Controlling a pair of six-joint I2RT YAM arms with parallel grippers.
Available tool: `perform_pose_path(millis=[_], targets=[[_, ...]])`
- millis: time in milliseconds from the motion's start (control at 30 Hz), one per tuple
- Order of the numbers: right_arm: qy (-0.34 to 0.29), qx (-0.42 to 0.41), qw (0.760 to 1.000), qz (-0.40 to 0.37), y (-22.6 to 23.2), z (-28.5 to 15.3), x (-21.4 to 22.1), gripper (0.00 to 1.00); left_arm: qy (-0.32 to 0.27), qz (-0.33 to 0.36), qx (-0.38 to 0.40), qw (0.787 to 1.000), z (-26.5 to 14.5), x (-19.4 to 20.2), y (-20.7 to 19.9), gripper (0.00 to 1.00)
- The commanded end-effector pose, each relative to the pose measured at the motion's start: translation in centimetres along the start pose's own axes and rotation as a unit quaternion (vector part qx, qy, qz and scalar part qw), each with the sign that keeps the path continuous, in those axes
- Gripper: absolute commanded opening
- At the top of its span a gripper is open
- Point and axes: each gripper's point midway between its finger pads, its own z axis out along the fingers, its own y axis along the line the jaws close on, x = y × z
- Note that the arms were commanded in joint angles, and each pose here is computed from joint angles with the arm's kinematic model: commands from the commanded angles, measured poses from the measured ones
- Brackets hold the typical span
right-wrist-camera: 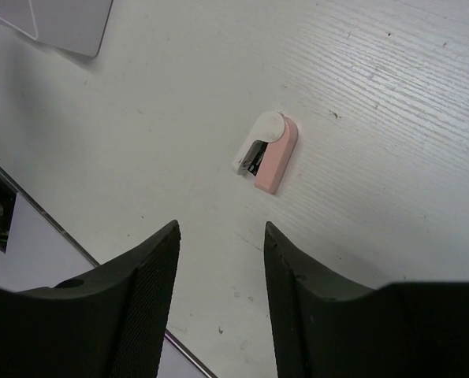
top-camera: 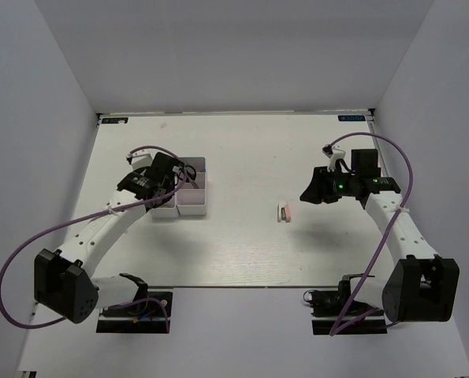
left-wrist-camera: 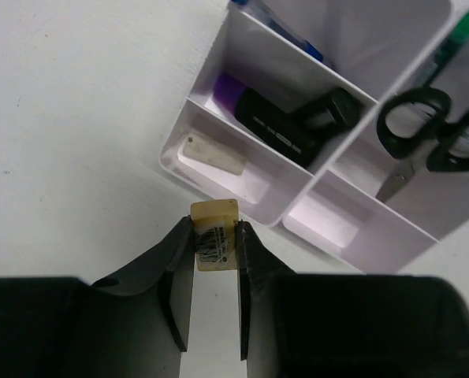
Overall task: Sort the stationery into containers
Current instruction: Place the stationery in the storage box.
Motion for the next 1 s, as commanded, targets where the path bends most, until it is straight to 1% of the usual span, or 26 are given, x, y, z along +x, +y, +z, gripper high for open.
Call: perform_pose_path(millis=[0,33,100,167,200,267,300,333,367,400,433,467,567,633,700,733,833,867,900,933,967], targets=[[0.004,-0.005,1.0,-0.007,0.0,0.2,0.3,0.5,0.01,-0.01,0.003,1.0,1.1,-0.7,-0.3,0.09],[0.007,-0.004,1.0,-0.004,-0.1,0.3,0.4,0.52,0.01,-0.018,0.0,1.0,1.4,-1.0,-0.3,0.1],[0.006,-0.003,1.0,-0.004,-0.2,0.3,0.4,0.52,0.021,-0.02,-0.008,1.0,2.3,-0.7,-0.4,0.12],[0.006,0.0,1.0,-0.005,-0.3,0.3,0.3,0.53,0.029,-0.022,-0.014,0.999,3.0,-0.4,-0.6,0.16],[0.008,-0.001,1.0,-0.004,-0.3,0.4,0.5,0.55,0.033,-0.023,-0.016,0.999,3.3,-0.2,-0.6,0.16],[0.012,0.0,1.0,-0.003,-0.4,0.4,0.6,0.59,0.038,-0.019,-0.02,0.999,4.0,0.1,-0.8,0.2],[0.012,-0.002,1.0,-0.004,-0.4,0.4,0.5,0.63,0.038,-0.023,-0.021,0.999,4.1,0.0,-1.0,0.2],[0.014,-0.004,1.0,-0.005,-0.4,0.4,0.6,0.79,0.04,-0.019,-0.028,0.999,4.5,0.2,-0.9,0.22],[0.015,-0.007,1.0,-0.005,-0.3,0.4,0.6,0.81,0.036,-0.023,-0.026,0.999,4.7,0.0,-1.1,0.23],[0.015,-0.011,1.0,-0.007,-0.1,0.4,0.6,0.9,0.035,-0.023,-0.026,0.999,4.8,0.0,-1.1,0.24],[0.015,-0.014,1.0,-0.009,0.0,0.4,0.6,0.9,0.037,-0.022,-0.031,0.999,5.1,0.2,-1.0,0.26],[0.015,-0.016,1.0,-0.008,0.0,0.4,0.6,0.9,0.035,-0.024,-0.029,0.999,5.2,0.1,-1.1,0.32],[0.017,-0.022,1.0,-0.013,0.2,0.5,0.7,0.9,0.034,-0.026,-0.031,0.999,5.3,-0.1,-1.1,0.4],[0.021,-0.026,0.999,-0.013,0.3,0.5,0.9,0.9,0.031,-0.026,-0.029,0.999,5.0,-0.3,-0.9,0.5],[0.021,-0.038,0.999,-0.015,0.6,0.4,0.7,0.9,0.03,-0.025,-0.024,0.999,4.7,-0.3,-0.9,0.56],[0.022,-0.042,0.999,-0.012,0.7,0.5,0.7,0.9,0.028,-0.026,-0.021,0.999,4.5,-0.4,-0.8,0.57],[0.041,-0.059,0.997,0.002,0.9,0.8,1.2,0.9,0.025,-0.033,-0.015,0.999,3.9,-0.7,-0.4,0.57],[0.045,-0.059,0.997,0.007,0.8,1.0,1.3,0.76,0.025,-0.034,-0.01,0.999,3.6,-0.7,-0.5,0.54],[0.052,-0.052,0.997,0.013,0.4,1.2,1.6,0.67,0.022,-0.039,-0.002,0.999,3.1,-0.9,-0.5,0.42],[0.056,-0.039,0.998,0.01,0.0,1.5,1.6,0.52,0.015,-0.04,0.011,0.999,2.4,-1.2,-0.5,0.31],[0.06,-0.025,0.998,0.011,-0.6,1.6,1.9,0.34,0.014,-0.027,0.033,0.999,1.4,-1.1,-0.9,0.19]])
